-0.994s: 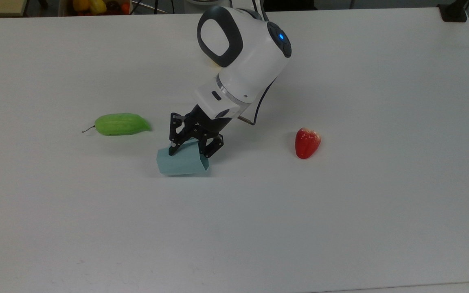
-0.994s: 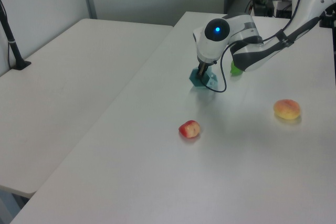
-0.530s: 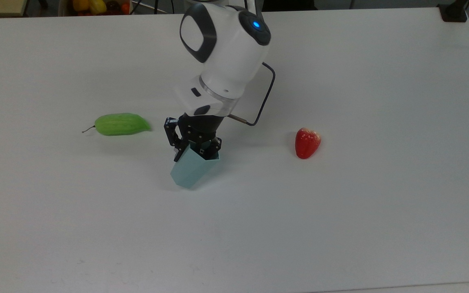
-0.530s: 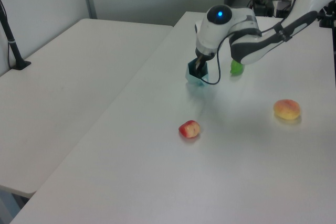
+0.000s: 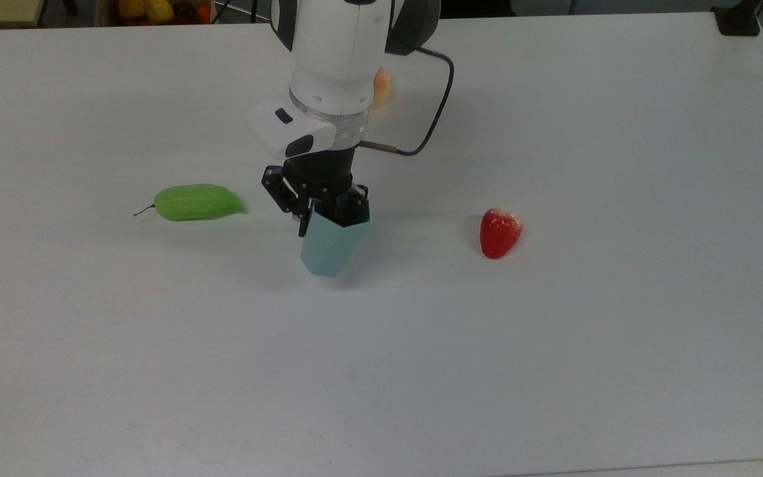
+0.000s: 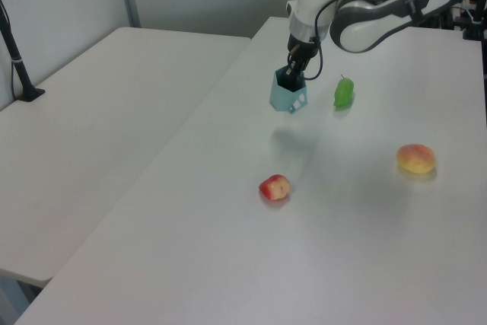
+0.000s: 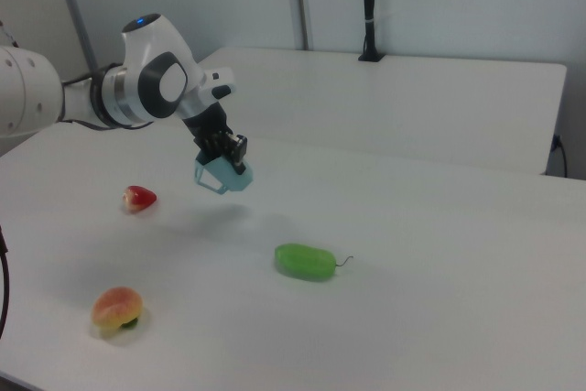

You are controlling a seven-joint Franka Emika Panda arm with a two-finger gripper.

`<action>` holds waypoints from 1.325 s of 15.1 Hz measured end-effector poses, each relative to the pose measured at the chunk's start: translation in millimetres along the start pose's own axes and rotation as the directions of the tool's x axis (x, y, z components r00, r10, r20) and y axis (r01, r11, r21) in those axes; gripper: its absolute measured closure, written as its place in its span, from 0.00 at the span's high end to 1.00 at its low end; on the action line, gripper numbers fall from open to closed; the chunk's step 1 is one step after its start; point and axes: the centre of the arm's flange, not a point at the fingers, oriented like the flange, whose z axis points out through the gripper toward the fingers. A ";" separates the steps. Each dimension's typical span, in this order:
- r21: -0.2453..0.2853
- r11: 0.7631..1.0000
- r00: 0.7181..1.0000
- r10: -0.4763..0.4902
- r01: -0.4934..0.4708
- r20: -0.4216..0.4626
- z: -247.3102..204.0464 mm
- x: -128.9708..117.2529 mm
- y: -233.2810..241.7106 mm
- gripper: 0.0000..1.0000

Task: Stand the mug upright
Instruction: 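Rotate the held mug so its base faces the table, then set the mug down on its base and open the gripper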

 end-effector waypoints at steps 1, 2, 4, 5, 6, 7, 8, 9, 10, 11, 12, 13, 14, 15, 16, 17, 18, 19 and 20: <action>0.020 0.999 0.999 -0.028 0.027 0.032 -4.4 -3.2 -1.0 0.09; 0.045 0.997 0.996 -0.058 0.055 0.063 -8.0 -6.8 -3.1 0.09; 0.090 0.990 0.987 -0.122 0.113 0.104 -11.5 -13.2 -11.0 0.09; 0.105 0.984 0.981 -0.156 0.144 0.117 -11.2 -16.8 -17.7 0.09; 0.117 0.976 0.972 -0.196 0.182 0.127 -9.9 -20.7 -24.8 0.09; 0.126 0.966 0.960 -0.243 0.226 0.136 -8.0 -24.8 -30.8 0.09; 0.141 0.950 0.943 -0.298 0.277 0.151 -5.2 -29.5 -35.0 0.09; 0.166 0.931 0.922 -0.351 0.325 0.163 -2.5 -33.7 -37.3 0.09; 0.199 0.909 0.901 -0.399 0.366 0.170 0.0 -37.2 -38.6 0.09; 0.228 0.886 0.878 -0.445 0.404 0.176 2.5 -40.8 -39.4 0.09; 0.247 0.867 0.859 -0.480 0.432 0.181 4.7 -43.8 -40.1 0.09; 0.260 0.854 0.844 -0.503 0.451 0.187 7.0 -46.6 -40.8 0.09; 0.267 0.846 0.834 -0.517 0.462 0.195 9.3 -49.1 -41.4 0.09; 0.273 0.840 0.825 -0.527 0.469 0.204 12.0 -51.5 -41.9 0.09; 0.278 0.835 0.818 -0.535 0.475 0.211 15.5 -53.8 -42.5 0.09; 0.283 0.828 0.809 -0.546 0.484 0.216 19.8 -56.4 -43.2 0.09; 0.289 0.820 0.799 -0.559 0.493 0.222 25.1 -59.3 -43.9 0.09; 0.296 0.811 0.788 -0.572 0.504 0.226 30.5 -61.9 -44.7 0.09; 0.302 0.802 0.777 -0.586 0.515 0.230 35.4 -63.8 -45.4 0.09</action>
